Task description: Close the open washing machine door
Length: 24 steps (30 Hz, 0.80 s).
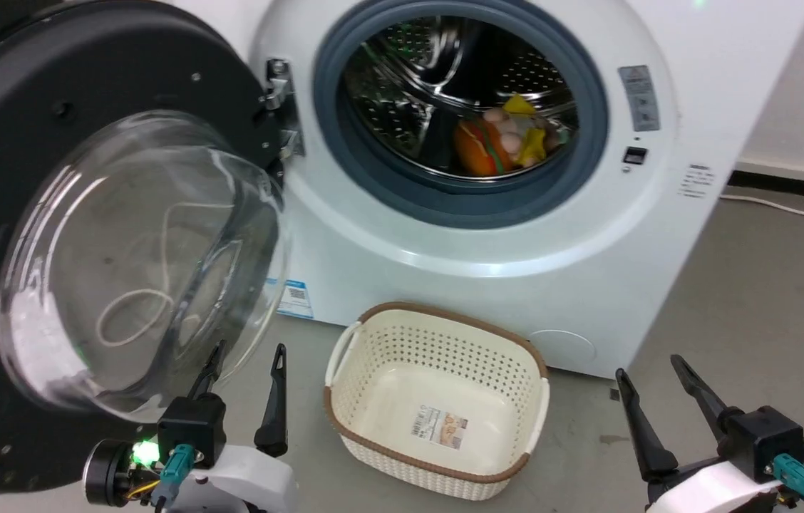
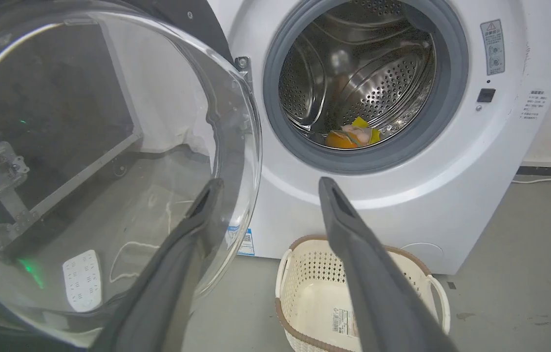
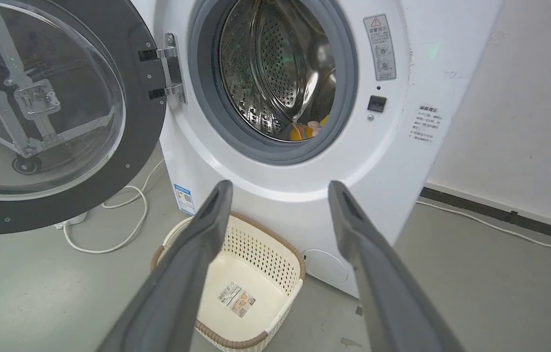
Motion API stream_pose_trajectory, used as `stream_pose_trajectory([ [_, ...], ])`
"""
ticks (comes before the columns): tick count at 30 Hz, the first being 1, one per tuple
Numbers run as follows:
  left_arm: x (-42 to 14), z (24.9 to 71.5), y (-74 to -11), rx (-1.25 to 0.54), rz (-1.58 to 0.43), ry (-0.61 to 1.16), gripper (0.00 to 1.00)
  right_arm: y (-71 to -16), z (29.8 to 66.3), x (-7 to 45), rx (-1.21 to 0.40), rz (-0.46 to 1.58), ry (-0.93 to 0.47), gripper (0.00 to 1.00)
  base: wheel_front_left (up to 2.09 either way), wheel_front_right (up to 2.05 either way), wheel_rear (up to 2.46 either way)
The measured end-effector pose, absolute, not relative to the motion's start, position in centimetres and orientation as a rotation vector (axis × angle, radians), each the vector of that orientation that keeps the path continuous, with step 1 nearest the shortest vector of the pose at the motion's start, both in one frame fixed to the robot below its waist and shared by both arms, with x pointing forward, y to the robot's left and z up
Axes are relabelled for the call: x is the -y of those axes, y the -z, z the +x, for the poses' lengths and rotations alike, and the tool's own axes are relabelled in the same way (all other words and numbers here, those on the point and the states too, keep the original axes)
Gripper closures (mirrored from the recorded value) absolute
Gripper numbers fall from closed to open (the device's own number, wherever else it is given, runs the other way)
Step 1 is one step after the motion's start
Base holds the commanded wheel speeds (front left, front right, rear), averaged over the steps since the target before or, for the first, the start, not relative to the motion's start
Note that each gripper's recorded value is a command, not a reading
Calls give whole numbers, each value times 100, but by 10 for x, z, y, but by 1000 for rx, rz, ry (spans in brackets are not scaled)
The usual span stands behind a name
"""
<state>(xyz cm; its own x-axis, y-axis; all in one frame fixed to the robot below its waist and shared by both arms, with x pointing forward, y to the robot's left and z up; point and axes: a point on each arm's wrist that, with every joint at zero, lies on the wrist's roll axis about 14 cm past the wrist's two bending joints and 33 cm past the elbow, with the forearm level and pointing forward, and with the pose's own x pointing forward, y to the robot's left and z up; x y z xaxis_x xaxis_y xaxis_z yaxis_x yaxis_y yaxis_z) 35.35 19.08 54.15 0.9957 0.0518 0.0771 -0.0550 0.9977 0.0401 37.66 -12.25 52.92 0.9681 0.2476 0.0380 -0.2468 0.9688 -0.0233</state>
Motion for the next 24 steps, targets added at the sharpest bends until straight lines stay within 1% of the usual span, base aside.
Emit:
stream_pose_trajectory([
  [13,-215,334,-544,101,46,-147,0,-528,380,84,53,-11,-381,0,0,0,0],
  [24,-226,318,-540,100,38,-204,0,-524,383,62,52,-5,-453,0,0,0,0],
])
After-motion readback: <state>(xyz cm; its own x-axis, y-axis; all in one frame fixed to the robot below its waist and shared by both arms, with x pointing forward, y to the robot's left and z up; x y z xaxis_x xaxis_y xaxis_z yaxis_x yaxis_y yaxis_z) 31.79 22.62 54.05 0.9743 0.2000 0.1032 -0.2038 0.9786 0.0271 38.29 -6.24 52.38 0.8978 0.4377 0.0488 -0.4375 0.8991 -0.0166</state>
